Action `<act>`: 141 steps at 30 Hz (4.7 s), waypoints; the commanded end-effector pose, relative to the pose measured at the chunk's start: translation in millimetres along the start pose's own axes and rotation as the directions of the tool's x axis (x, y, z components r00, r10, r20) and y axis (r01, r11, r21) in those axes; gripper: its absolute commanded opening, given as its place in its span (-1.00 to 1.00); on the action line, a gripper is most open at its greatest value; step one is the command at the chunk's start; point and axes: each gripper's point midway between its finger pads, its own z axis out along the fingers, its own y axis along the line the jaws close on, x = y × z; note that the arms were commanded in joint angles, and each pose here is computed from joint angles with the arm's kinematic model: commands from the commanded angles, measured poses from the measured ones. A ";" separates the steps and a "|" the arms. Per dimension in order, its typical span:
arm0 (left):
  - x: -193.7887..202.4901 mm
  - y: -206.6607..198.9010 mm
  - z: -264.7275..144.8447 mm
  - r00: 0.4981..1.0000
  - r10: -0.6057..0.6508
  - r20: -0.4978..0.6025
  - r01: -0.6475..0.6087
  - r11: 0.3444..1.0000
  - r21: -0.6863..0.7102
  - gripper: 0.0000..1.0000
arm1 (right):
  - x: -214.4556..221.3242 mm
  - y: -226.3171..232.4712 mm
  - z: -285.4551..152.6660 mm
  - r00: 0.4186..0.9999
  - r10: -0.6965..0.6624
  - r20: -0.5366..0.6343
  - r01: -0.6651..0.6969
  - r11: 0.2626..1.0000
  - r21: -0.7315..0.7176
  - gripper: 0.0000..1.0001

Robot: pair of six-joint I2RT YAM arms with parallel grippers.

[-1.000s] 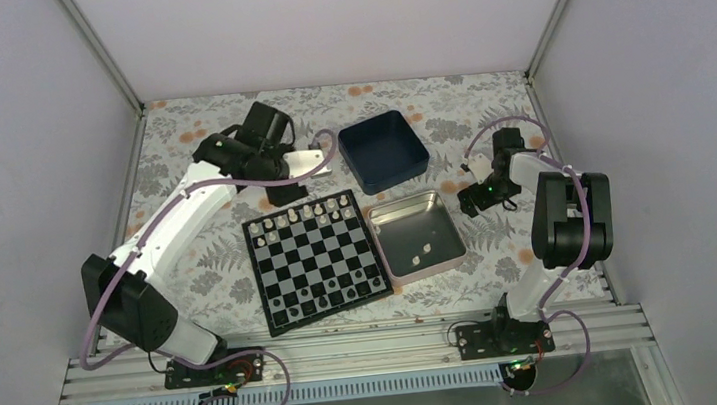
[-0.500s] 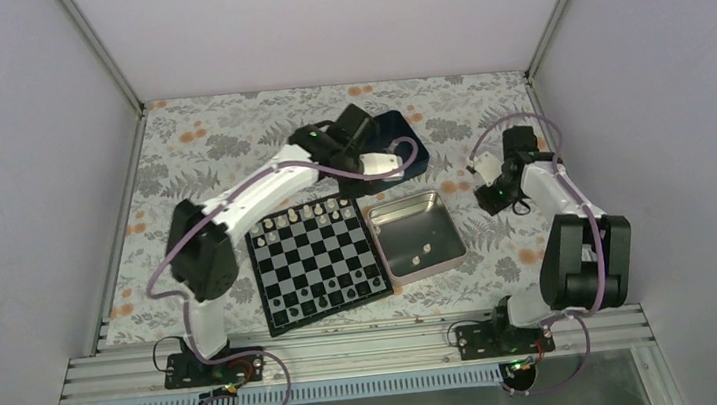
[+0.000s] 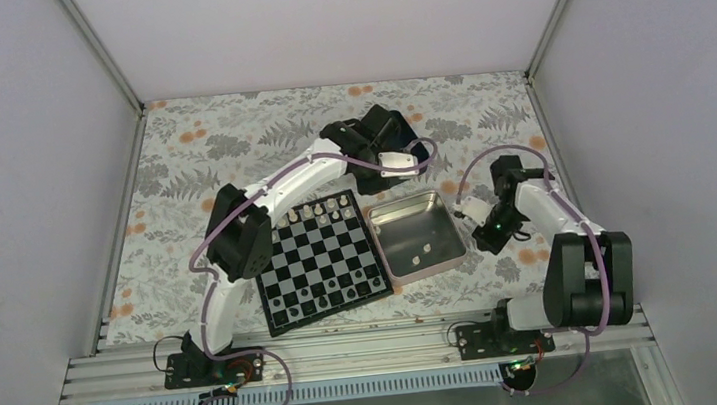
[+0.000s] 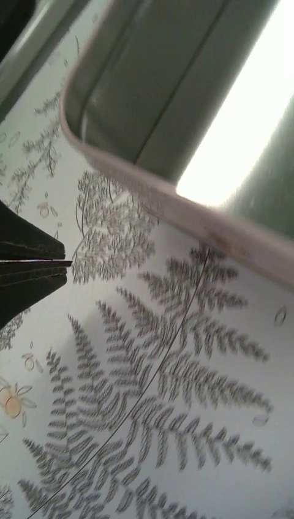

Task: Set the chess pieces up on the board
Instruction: Adjust the storage box at the center of the board, then pick up the chess piece from the storage box.

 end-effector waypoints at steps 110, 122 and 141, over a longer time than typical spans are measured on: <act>233.3 146.1 -264.2 0.854 -0.436 0.282 0.514 0.625 -0.588 1.00 | -147.8 -16.5 -21.2 0.970 -0.231 0.073 0.223 0.969 0.107 0.07; 272.7 151.8 -264.9 0.758 -0.545 0.358 0.646 0.559 -0.519 1.00 | -153.5 -9.6 25.1 0.973 -0.231 0.009 0.230 0.972 0.047 -0.21; 269.6 147.2 -270.8 0.756 -0.543 0.365 0.650 0.562 -0.511 1.00 | -145.8 -5.4 31.0 0.975 -0.219 -0.025 0.220 0.974 0.051 -0.79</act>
